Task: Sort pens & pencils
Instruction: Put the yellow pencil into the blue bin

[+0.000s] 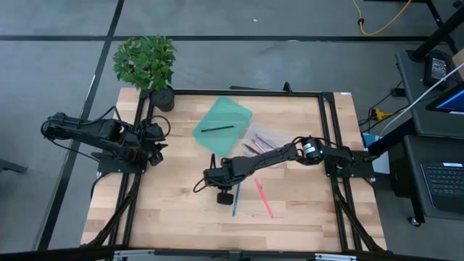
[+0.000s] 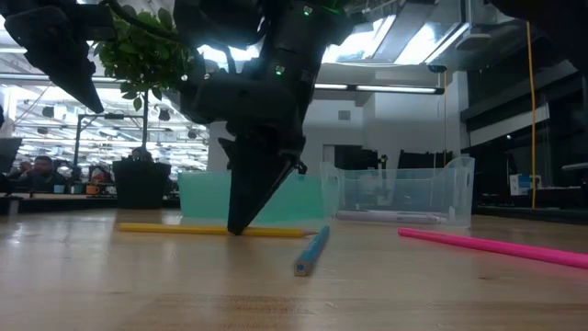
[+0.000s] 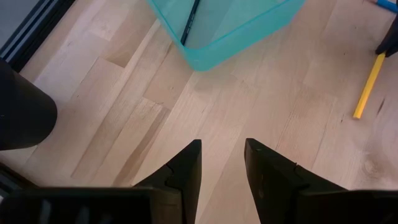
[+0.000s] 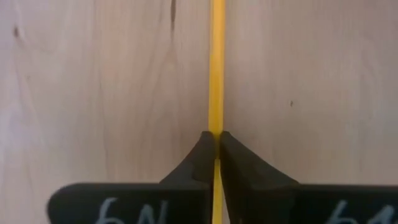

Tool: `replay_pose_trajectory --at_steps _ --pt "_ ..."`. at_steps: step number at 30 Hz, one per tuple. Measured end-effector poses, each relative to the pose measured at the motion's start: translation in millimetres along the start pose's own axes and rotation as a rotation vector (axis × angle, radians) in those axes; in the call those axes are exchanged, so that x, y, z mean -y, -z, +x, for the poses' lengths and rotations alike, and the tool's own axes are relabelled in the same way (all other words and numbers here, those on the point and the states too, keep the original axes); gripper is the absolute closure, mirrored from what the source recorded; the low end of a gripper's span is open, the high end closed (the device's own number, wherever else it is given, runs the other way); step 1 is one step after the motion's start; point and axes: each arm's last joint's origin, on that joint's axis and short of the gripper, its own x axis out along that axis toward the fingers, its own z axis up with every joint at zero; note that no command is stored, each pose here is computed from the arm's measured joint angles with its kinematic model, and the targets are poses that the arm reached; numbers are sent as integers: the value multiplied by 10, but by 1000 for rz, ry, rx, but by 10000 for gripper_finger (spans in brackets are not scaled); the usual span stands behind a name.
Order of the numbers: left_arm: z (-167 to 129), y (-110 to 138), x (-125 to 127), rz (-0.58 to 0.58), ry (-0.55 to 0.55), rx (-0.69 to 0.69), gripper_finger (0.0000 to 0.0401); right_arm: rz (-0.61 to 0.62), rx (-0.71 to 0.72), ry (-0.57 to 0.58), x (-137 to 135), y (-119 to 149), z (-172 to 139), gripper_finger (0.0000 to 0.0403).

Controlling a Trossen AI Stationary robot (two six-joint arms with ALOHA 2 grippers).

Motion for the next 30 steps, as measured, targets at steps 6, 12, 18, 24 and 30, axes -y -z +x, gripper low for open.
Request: replay_pose_trajectory --at_steps 6,12,18,24,30 --pt "0 0 0 0 0 0 286 -4 -4 5 -10 -24 -50 401" --pt "0 0 0 0 0 0 286 -6 2 0 -25 -28 -54 401" --pt "0 0 0 0 0 0 286 -10 14 -34 -48 -36 -41 383" --pt "0 0 0 0 0 0 286 -3 4 -33 -42 -12 -15 343" --pt "0 0 1 1 0 0 286 18 5 -33 -43 -14 -15 321"
